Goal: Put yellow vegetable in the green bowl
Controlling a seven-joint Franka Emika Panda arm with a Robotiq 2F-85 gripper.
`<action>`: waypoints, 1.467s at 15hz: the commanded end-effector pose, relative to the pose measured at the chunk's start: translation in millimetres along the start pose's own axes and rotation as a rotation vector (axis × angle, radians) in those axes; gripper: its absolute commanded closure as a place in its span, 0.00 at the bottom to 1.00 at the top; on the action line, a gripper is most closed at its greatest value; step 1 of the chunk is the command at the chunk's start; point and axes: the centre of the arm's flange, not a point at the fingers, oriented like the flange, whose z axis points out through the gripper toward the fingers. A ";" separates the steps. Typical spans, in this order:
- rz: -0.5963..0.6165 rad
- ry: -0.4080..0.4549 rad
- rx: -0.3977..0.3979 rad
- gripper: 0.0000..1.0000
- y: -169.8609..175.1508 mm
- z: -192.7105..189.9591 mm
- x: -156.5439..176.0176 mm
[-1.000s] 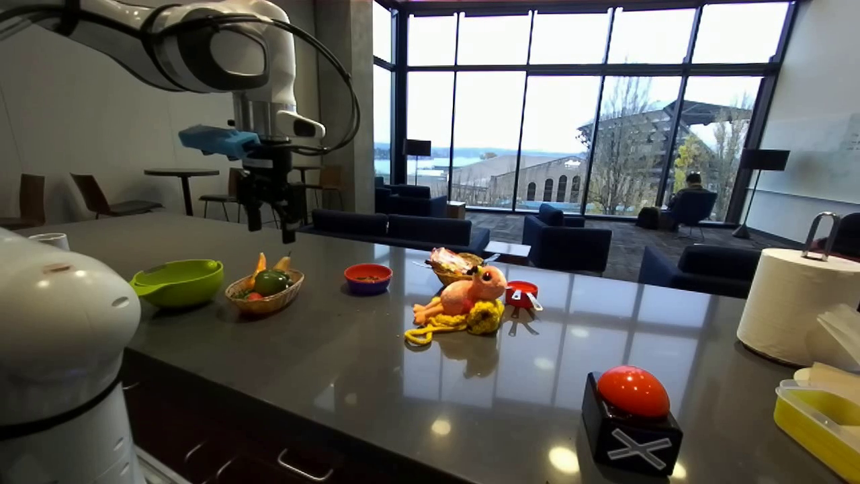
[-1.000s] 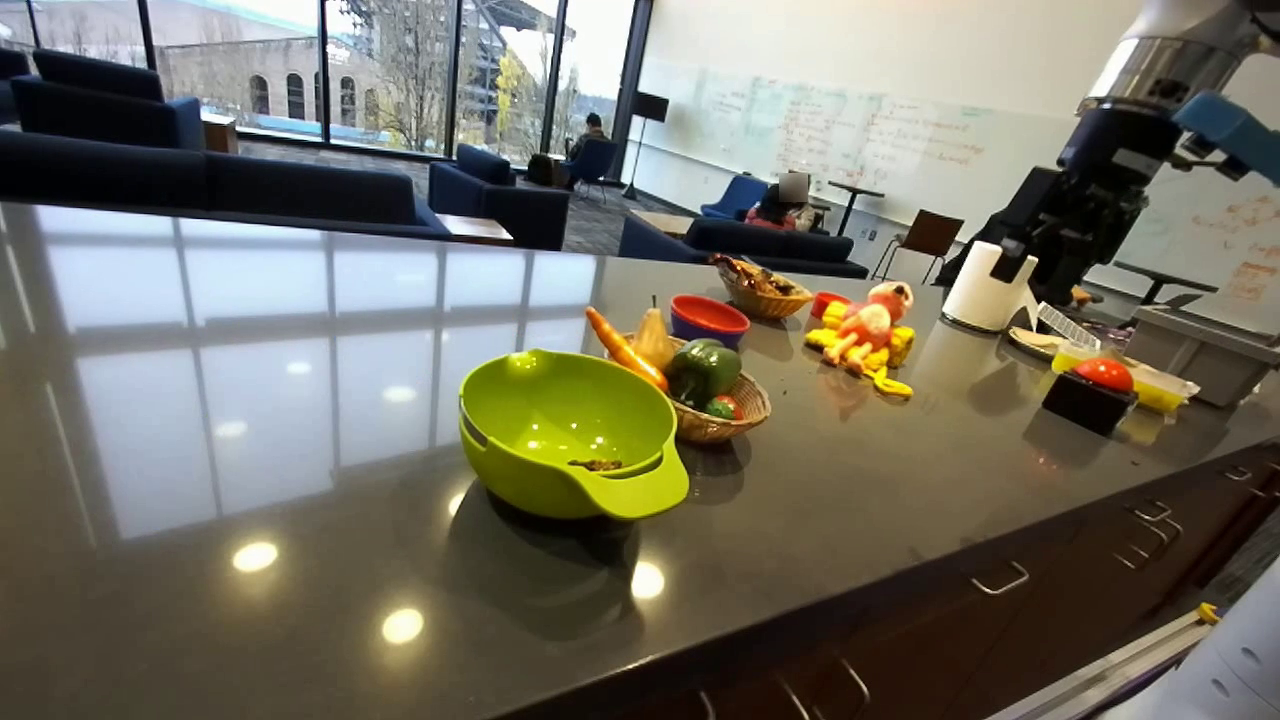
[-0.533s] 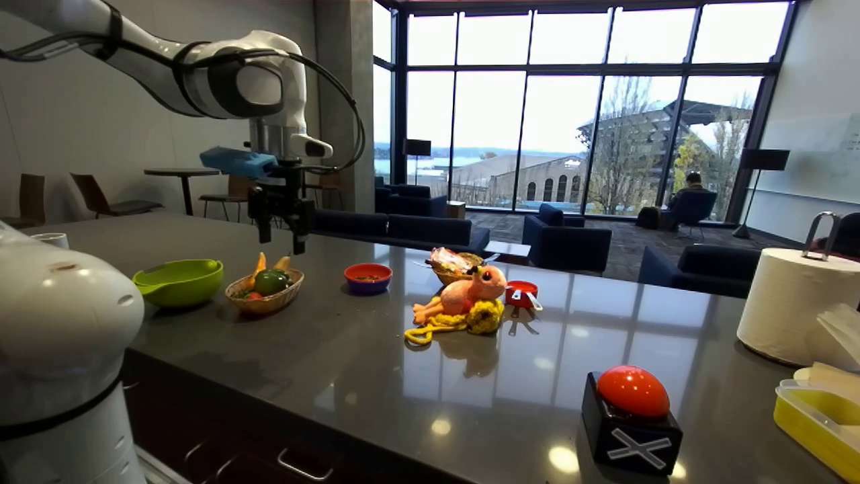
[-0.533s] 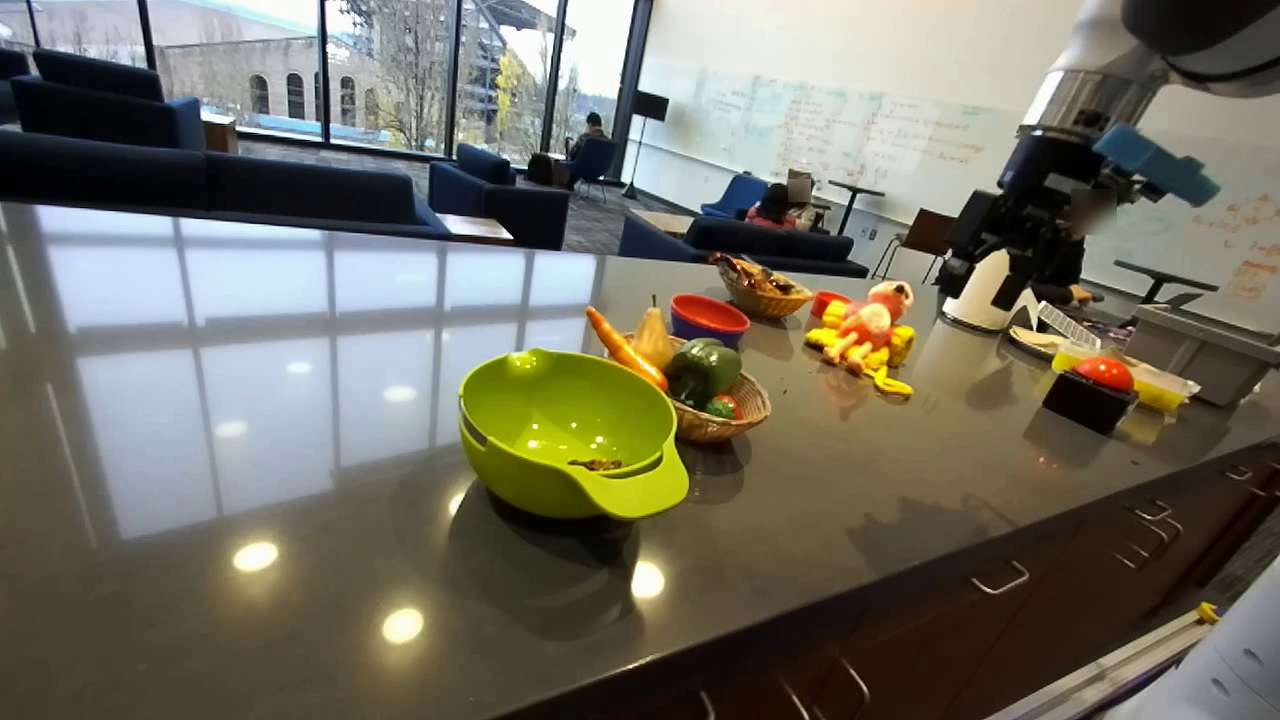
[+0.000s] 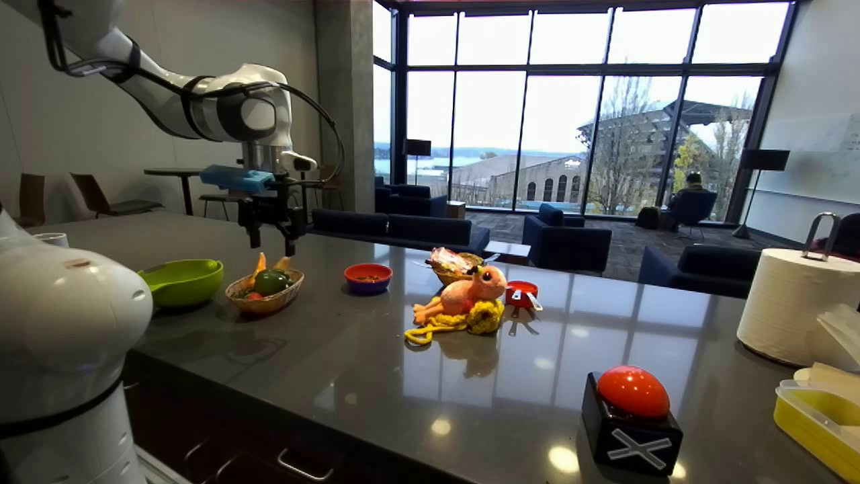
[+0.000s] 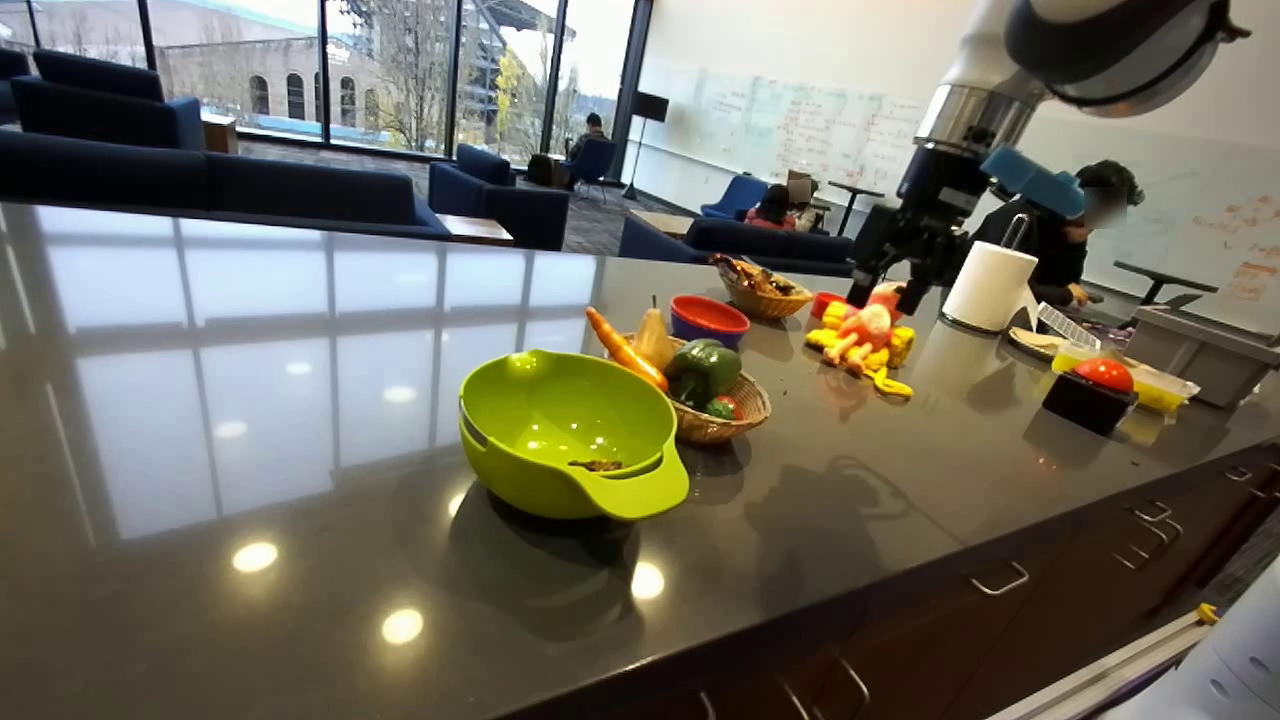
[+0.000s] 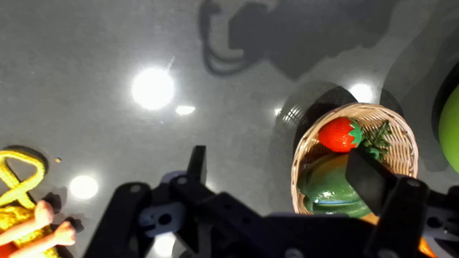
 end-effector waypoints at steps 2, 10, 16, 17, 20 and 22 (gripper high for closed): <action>-0.010 0.043 0.003 0.00 -51.4 32.9 62.2; -0.117 0.106 0.066 0.00 -96.1 62.7 139.6; -0.160 0.100 0.154 0.00 -111.8 73.0 167.3; -0.169 0.097 0.174 0.00 -114.5 75.4 168.8; -0.197 0.094 0.203 0.00 -122.6 85.7 173.8; -0.230 0.086 0.186 0.00 -127.0 96.3 177.8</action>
